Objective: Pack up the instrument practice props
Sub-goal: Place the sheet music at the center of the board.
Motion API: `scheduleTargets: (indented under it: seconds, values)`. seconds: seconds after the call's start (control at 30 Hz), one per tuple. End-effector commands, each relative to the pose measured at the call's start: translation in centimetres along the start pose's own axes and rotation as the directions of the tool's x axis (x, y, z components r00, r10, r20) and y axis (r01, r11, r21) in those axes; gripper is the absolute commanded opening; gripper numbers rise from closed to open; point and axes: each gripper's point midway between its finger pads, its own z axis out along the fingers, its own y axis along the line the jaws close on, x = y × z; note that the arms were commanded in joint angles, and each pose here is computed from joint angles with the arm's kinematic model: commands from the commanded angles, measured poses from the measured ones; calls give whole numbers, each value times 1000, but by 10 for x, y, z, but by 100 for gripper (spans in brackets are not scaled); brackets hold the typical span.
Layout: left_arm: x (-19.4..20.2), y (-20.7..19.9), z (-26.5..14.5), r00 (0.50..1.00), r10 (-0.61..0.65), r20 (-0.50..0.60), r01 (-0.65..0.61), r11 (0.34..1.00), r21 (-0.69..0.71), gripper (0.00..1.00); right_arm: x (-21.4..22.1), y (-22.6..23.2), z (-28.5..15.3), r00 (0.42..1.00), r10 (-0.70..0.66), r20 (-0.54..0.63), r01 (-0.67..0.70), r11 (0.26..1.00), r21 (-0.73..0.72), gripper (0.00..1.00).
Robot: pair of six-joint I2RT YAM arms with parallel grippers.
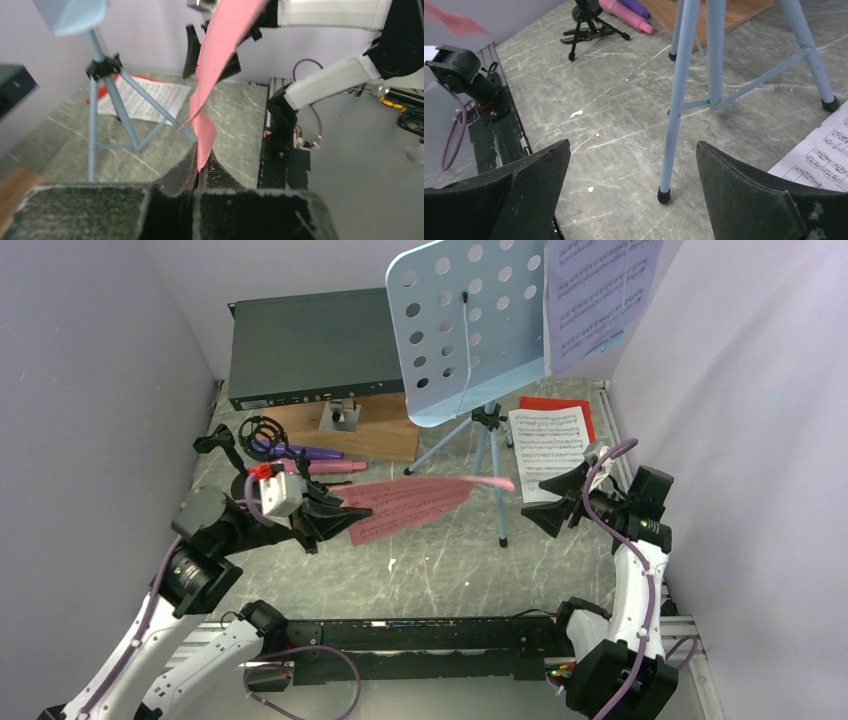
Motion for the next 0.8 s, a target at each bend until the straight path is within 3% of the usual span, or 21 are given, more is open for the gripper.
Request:
scheduleTargets:
  seconds: [0.0,0.27,0.43,0.77]
  values:
    - [26,-7,10,995,-93,-37,95,992,80,0,-4,16,3,998,-56,30,58,994,-96,100]
    - [61,-5,33,969,-245,-39,248,954,166,0,2,49,8,983,-144,115,169,954,-246,100]
    - [78,-7,48,947,-319,-46,321,920,225,0,4,62,12,981,-128,144,167,937,-308,100]
    - [118,-44,100,912,-367,-183,408,850,332,0,11,64,20,985,-131,114,163,920,-356,100]
